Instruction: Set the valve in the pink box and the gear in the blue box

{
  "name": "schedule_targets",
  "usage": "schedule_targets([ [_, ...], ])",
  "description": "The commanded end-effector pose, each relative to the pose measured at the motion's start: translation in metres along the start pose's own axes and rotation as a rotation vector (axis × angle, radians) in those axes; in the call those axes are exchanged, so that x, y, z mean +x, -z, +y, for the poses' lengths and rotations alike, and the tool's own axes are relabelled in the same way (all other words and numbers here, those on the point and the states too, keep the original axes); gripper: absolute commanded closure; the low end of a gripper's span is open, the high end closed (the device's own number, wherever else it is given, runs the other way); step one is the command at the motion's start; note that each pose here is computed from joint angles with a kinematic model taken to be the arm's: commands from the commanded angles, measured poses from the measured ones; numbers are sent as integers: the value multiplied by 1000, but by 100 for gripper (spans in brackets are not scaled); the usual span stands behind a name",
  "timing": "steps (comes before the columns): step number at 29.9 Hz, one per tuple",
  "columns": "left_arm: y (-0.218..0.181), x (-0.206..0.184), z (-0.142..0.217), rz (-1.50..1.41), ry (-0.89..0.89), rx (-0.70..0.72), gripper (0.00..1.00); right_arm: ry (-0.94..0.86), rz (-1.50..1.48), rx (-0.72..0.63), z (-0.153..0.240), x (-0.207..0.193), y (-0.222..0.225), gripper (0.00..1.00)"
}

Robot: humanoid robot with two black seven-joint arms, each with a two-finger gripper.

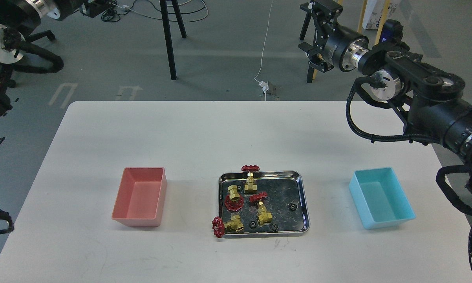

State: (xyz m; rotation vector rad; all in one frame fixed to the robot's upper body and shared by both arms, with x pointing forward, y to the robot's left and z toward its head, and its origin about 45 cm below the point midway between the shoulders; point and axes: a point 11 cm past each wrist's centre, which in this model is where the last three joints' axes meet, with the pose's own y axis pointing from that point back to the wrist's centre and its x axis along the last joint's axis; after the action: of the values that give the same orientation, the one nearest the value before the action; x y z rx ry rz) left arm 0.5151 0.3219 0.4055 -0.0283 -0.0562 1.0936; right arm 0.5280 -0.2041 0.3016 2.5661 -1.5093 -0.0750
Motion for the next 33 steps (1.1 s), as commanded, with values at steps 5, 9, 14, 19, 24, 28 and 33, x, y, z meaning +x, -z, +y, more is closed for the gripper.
schedule_targets([
  [5, -10, 5, 3, 34, -13, -52, 0, -7, 14, 1, 1, 3, 4, 1],
  [9, -25, 27, 16, 219, -71, -167, 0, -17, 18, 15, 3, 9, 11, 1],
  [14, 17, 56, 42, 302, -181, -155, 0, -16, 23, 25, 2, 8, 17, 1],
  [19, 67, 44, 54, 266, -168, -81, 0, -13, 28, 31, 2, 8, 22, 1],
  [24, 77, 33, 57, 30, -85, 77, 0, -30, 64, 50, 6, 21, 41, 1],
  [28, 74, 13, 57, -263, 41, 184, 1, -33, 66, 59, 6, 21, 45, 1],
  [33, 77, -50, 53, -555, 280, 221, 4, -37, 68, 70, 6, 21, 51, 1],
])
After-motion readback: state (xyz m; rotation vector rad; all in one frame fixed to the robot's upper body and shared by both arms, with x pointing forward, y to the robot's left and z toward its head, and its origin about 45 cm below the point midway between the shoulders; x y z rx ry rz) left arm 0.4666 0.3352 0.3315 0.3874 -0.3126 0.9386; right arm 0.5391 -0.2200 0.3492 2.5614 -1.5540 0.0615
